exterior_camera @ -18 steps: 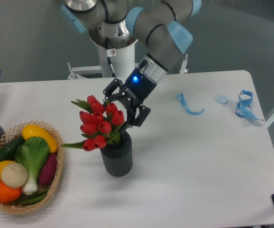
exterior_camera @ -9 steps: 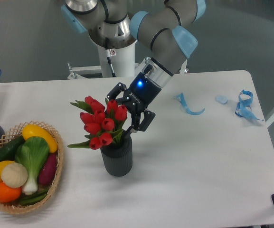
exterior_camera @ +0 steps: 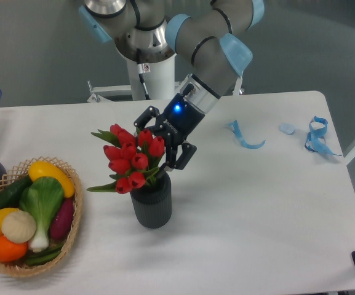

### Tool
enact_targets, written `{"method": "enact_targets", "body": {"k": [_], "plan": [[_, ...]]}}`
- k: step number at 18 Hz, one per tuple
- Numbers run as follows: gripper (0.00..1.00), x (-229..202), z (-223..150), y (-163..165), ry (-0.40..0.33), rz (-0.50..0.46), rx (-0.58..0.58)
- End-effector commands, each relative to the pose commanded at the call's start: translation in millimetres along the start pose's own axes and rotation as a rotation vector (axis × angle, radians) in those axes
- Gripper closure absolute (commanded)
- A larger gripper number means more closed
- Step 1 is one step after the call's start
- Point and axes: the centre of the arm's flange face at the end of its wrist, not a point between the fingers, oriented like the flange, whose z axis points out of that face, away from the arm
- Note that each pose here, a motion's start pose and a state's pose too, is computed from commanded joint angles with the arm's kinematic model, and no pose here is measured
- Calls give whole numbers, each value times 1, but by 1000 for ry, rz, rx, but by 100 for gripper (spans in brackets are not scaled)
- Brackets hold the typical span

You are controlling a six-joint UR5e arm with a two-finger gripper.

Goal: Pick up the flowers from the vase
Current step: 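Close the gripper around the tulip stems, then lift the gripped tulips up out of the black vase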

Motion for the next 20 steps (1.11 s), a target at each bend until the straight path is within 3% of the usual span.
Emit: {"method": "enact_targets", "body": {"k": [8, 11, 13, 17, 18, 20], "plan": [[1, -6, 1, -2, -1, 5, -1], [9, -6, 2, -3, 1, 8, -1], [20, -7, 1, -3, -6, 16, 0], [54, -7, -1, -3, -10, 15, -1], [59, -8, -2, -3, -12, 16, 1], [60, -9, -4, -2, -19, 16, 2]]}}
